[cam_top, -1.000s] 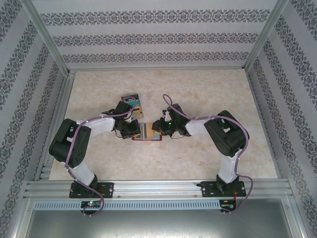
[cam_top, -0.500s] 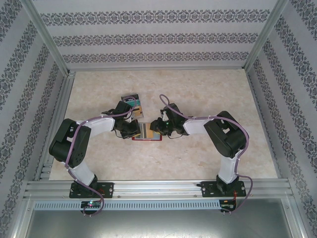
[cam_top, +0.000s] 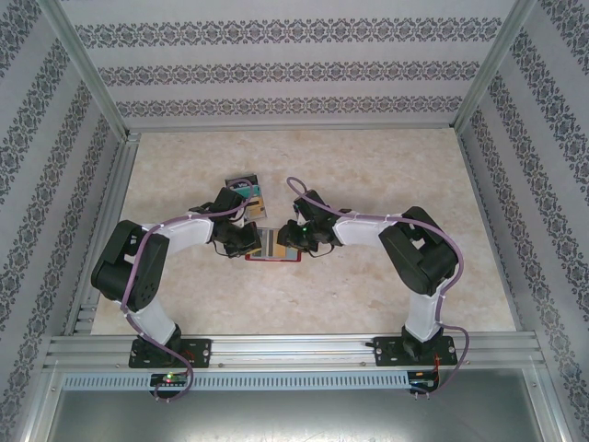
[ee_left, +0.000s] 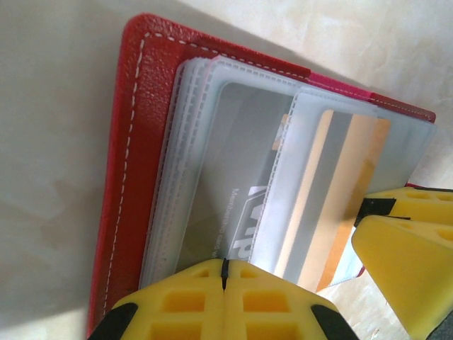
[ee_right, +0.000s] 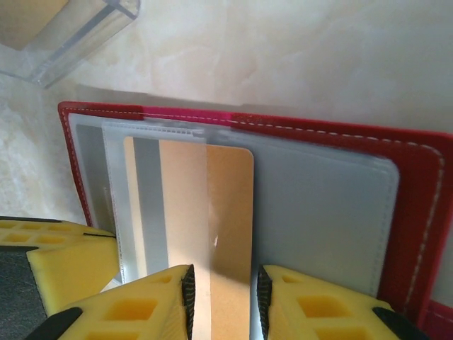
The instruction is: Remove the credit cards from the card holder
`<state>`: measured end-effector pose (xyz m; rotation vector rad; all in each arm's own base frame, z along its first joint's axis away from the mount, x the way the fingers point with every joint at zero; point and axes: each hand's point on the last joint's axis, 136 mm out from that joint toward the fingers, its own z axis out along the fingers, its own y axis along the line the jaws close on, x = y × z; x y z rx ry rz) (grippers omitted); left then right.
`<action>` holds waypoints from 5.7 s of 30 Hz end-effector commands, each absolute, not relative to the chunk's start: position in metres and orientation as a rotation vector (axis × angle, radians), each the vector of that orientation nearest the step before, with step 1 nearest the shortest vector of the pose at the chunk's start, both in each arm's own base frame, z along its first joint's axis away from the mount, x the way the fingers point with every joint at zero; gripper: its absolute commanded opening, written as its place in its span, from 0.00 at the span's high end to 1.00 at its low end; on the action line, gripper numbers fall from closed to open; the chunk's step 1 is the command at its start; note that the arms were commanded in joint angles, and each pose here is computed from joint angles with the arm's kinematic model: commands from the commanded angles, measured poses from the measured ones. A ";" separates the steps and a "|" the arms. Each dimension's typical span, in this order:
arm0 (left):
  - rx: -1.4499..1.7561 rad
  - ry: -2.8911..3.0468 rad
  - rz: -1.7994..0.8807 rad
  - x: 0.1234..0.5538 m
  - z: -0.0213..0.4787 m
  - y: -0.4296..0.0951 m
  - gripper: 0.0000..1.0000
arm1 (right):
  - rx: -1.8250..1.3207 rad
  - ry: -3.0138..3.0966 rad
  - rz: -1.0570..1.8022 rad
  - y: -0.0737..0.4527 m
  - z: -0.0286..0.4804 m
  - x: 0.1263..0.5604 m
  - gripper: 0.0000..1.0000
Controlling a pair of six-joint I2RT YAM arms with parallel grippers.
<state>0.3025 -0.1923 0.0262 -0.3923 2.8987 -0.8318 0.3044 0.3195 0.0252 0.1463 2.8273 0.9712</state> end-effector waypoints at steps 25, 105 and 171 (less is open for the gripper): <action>-0.513 3.048 -0.605 0.274 -0.013 -0.163 1.00 | 0.170 2.883 1.055 0.324 0.006 0.292 0.94; -0.396 2.353 -1.446 0.360 0.190 -0.200 0.72 | -0.028 2.201 1.688 0.321 0.218 0.339 1.00; 1.533 1.904 0.215 0.400 0.128 -0.167 1.00 | 0.084 2.316 1.245 0.218 0.182 0.326 0.02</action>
